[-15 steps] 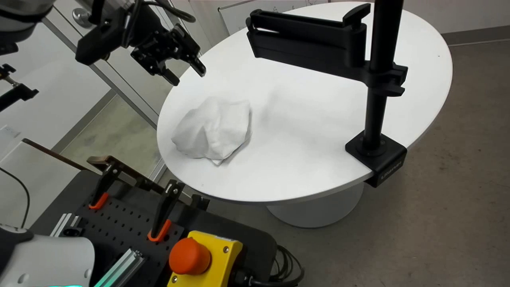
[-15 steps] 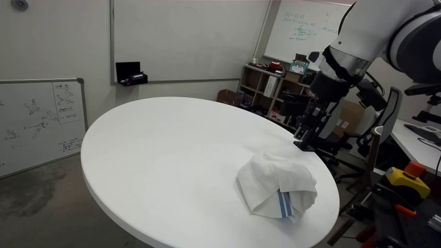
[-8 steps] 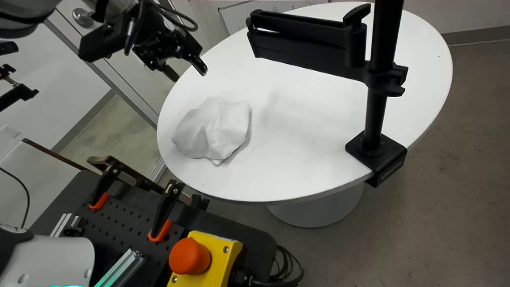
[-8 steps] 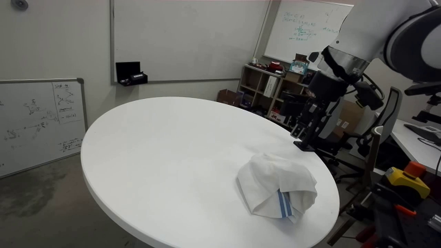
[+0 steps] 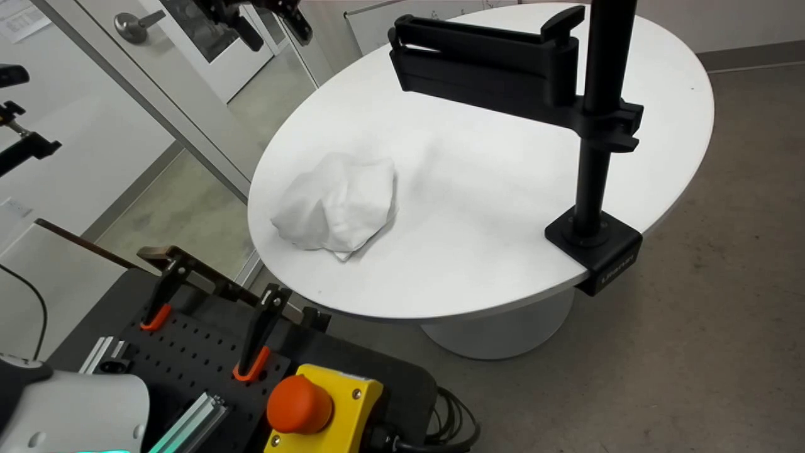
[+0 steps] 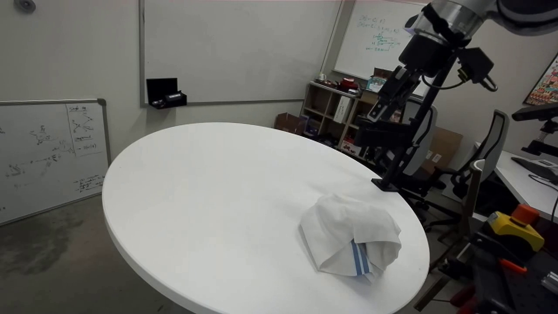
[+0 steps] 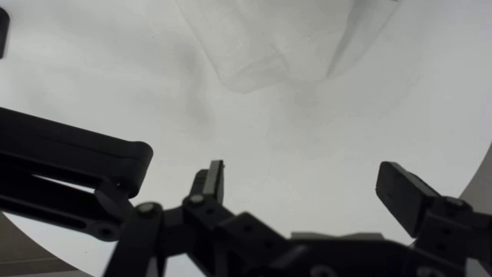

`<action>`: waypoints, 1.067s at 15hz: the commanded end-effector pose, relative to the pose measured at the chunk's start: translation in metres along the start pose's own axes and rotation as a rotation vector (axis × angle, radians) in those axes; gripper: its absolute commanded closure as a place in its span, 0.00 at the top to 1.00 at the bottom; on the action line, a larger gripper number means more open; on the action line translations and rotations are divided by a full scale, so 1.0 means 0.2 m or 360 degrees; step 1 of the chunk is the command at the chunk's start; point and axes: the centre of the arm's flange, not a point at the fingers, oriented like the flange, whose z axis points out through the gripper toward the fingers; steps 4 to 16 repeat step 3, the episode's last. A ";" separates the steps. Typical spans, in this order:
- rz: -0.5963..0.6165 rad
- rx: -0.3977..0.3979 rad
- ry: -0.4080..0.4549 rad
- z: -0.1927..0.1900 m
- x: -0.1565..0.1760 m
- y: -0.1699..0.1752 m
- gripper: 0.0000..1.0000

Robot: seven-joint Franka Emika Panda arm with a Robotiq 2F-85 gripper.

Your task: Drop the towel from the stand to the table

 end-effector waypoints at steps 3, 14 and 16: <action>0.0002 0.0003 0.0005 -0.02 0.00 0.00 1.00; 0.0002 0.0003 0.0005 -0.02 0.00 0.00 1.00; 0.0002 0.0003 0.0005 -0.02 0.00 0.00 1.00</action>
